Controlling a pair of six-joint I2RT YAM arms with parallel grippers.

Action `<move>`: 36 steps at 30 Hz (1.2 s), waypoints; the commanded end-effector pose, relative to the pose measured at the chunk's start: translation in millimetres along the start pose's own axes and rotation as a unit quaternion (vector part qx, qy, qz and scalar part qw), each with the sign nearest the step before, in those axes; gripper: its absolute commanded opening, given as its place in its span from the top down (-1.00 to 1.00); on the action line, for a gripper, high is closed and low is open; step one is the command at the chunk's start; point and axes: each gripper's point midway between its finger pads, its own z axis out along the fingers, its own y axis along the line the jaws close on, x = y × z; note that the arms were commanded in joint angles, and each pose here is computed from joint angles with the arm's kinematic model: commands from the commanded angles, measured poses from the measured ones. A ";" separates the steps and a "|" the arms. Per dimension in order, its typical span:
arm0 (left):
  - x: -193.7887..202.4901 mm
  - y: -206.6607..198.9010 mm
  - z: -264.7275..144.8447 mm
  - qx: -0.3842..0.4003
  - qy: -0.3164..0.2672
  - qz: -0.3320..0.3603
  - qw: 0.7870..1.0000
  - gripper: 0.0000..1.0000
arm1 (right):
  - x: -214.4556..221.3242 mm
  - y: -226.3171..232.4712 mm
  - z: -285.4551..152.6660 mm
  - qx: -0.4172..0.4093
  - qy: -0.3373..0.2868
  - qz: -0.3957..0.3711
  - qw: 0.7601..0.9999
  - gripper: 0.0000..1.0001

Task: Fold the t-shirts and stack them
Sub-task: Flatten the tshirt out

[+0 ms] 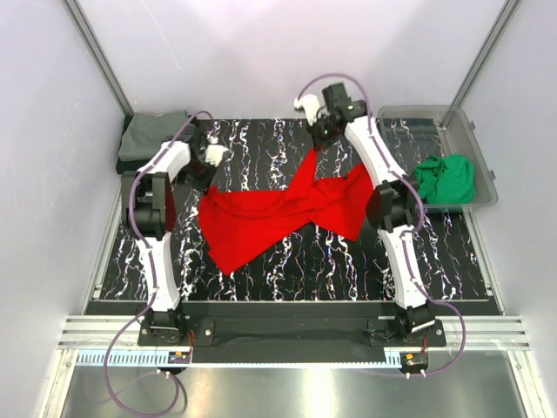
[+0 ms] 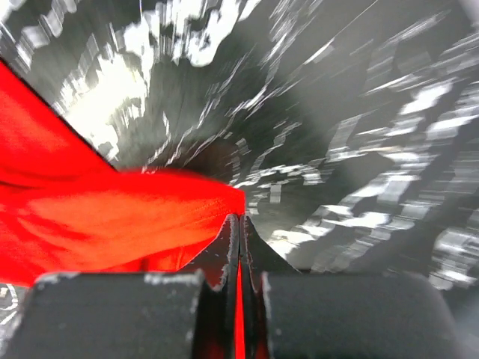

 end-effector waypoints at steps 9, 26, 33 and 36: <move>-88.0 -83.0 -183.3 -0.043 -0.227 0.074 0.970 1.00 | -121.8 -21.1 -281.3 0.232 -0.231 -0.031 0.945 1.00; -88.5 -85.8 -512.9 -0.379 -0.506 0.101 0.768 1.00 | -144.5 -8.0 -494.1 0.392 -0.395 -0.035 0.830 1.00; -53.4 -96.1 -600.3 -0.439 -0.582 0.092 0.679 1.00 | -134.2 29.3 -594.0 0.428 -0.479 -0.040 0.765 1.00; -36.3 -103.6 -619.7 -0.440 -0.602 0.086 0.661 1.00 | -126.3 49.5 -624.5 0.426 -0.506 -0.051 0.748 1.00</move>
